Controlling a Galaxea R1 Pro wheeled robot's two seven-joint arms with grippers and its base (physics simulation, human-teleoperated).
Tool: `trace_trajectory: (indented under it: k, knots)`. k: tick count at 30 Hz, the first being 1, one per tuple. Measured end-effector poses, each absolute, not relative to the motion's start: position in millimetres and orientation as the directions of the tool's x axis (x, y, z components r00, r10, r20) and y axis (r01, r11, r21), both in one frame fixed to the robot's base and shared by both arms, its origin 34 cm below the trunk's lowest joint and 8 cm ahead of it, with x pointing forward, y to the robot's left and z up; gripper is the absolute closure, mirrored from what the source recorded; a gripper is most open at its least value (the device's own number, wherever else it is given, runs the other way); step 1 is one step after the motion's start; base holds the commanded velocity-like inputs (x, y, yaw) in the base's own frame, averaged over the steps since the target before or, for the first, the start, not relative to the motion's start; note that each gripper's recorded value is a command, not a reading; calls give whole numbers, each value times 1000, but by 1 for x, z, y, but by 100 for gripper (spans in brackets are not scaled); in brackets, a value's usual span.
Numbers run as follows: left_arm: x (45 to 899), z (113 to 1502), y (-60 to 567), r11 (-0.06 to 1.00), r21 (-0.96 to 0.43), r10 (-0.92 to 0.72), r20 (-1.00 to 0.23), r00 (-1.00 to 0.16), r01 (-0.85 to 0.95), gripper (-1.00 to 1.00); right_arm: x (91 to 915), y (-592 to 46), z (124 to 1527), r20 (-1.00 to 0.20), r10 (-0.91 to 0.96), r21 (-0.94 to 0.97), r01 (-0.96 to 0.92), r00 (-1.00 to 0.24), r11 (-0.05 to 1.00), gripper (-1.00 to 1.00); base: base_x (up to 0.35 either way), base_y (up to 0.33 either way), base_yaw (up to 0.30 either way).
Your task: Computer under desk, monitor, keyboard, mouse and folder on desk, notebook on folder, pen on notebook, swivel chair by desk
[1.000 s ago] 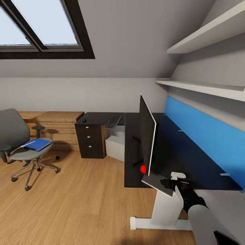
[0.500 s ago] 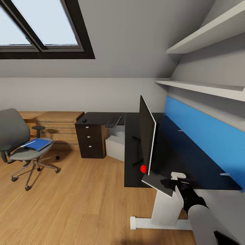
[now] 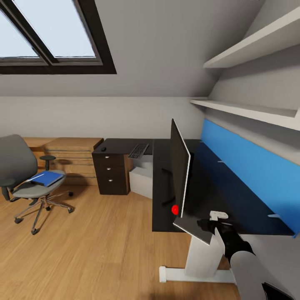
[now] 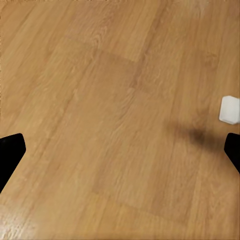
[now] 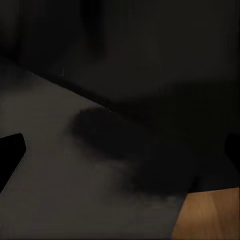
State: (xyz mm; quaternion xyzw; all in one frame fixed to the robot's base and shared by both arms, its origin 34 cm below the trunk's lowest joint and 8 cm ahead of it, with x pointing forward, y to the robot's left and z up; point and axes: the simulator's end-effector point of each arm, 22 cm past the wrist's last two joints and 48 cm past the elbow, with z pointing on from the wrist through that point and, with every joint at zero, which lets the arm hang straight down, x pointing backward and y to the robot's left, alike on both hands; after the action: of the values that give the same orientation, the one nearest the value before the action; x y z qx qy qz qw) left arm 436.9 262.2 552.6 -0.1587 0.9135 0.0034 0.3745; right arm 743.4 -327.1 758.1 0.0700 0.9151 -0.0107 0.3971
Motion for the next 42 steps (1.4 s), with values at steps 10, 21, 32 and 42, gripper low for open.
trace_trajectory:
  k: [10, 21, 32, 42]
  knots:
    - [436, 568, 261, 950, -114, -288, -685, -669, -292, -100, 754, -336, 794, -762, 124, 32, 153, -636, 988, -100, 0, 0, 0]
    - [435, 583, 261, 950, -114, -288, -683, -671, -291, -100, 763, -348, 831, -791, 125, 26, 171, -599, 985, -100, 0, 0, 0]
    - [434, 589, 258, 951, -116, -286, -681, -674, -286, -100, 764, -350, 840, -799, 128, 32, 171, -588, 985, -100, 0, 0, 0]
    - [435, 589, 257, 952, -117, -284, -682, -674, -283, -100, 755, -369, 834, -790, 233, 101, 254, -567, 962, -100, 0, 0, 0]
